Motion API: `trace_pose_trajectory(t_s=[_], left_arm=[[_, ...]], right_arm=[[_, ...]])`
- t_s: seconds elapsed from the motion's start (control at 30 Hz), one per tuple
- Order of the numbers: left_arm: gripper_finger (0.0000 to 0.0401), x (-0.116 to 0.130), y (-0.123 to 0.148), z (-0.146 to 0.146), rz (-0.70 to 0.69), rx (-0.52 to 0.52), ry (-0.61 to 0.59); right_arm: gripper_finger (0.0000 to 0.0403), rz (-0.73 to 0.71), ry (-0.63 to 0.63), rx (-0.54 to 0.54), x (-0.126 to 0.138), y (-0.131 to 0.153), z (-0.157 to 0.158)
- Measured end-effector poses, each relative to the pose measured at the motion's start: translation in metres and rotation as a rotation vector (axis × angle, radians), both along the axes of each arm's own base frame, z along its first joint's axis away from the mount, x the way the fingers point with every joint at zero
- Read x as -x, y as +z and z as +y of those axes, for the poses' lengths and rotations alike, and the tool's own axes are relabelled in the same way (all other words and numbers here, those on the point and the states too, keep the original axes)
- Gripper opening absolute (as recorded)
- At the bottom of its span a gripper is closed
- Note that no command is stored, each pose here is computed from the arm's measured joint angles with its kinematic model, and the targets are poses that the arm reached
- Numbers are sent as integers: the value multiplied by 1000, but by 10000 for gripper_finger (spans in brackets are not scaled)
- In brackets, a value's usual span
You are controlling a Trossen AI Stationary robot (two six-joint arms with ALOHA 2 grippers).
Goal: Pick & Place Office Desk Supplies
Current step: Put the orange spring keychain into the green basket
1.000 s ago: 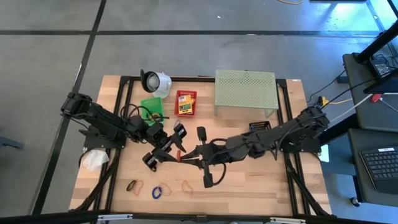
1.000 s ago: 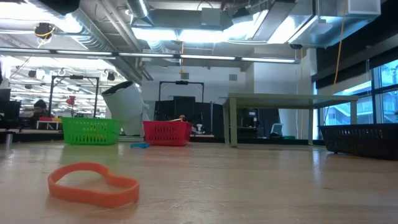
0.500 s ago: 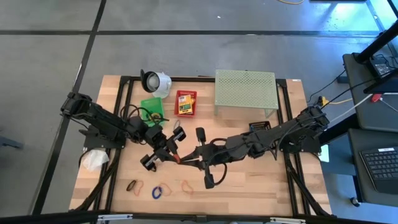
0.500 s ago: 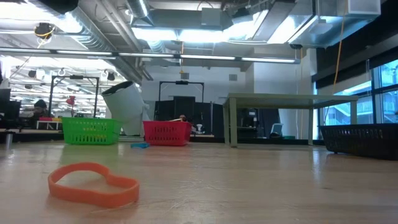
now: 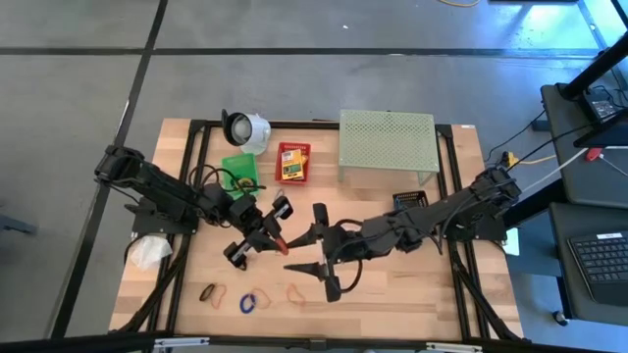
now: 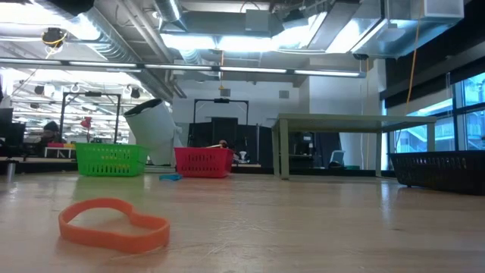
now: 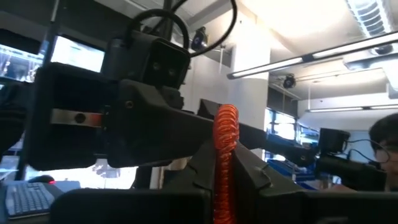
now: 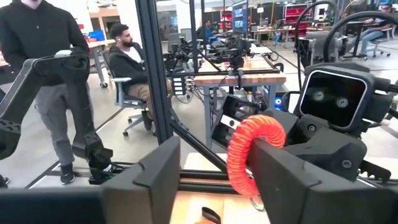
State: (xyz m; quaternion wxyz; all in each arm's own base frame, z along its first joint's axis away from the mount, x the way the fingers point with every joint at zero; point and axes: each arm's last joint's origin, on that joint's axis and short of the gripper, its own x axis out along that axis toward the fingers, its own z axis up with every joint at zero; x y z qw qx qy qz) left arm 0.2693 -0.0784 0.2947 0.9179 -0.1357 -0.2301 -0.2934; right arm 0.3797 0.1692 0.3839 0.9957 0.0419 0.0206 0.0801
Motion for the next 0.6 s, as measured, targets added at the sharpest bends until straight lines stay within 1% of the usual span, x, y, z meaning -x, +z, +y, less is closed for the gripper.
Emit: trace_pose_trajectory(t_s=[0.1, 0.17, 0.23, 0.3, 0.4, 0.5, 0.6], left_arm=[[14, 0, 0, 1, 15, 15, 27], [14, -1, 0, 2, 50, 35, 76], [14, -3, -2, 5, 126, 55, 166], [14, -4, -8, 8, 213, 52, 259], [14, 5, 1, 12, 247, 49, 358], [14, 10, 4, 15, 266, 16, 394], [14, 19, 15, 15, 224, 22, 387]], right_arm=[[210, 0, -45, 7, 1, 0, 1], [212, -4, -98, 15, 3, 2, 1], [211, -2, -159, 35, 4, 1, 0], [208, 17, -231, 60, 3, -2, -2], [206, 23, -286, 63, 6, 0, -3], [206, 49, -296, 44, 7, -2, -4], [206, 41, -306, 25, 6, -1, -7]])
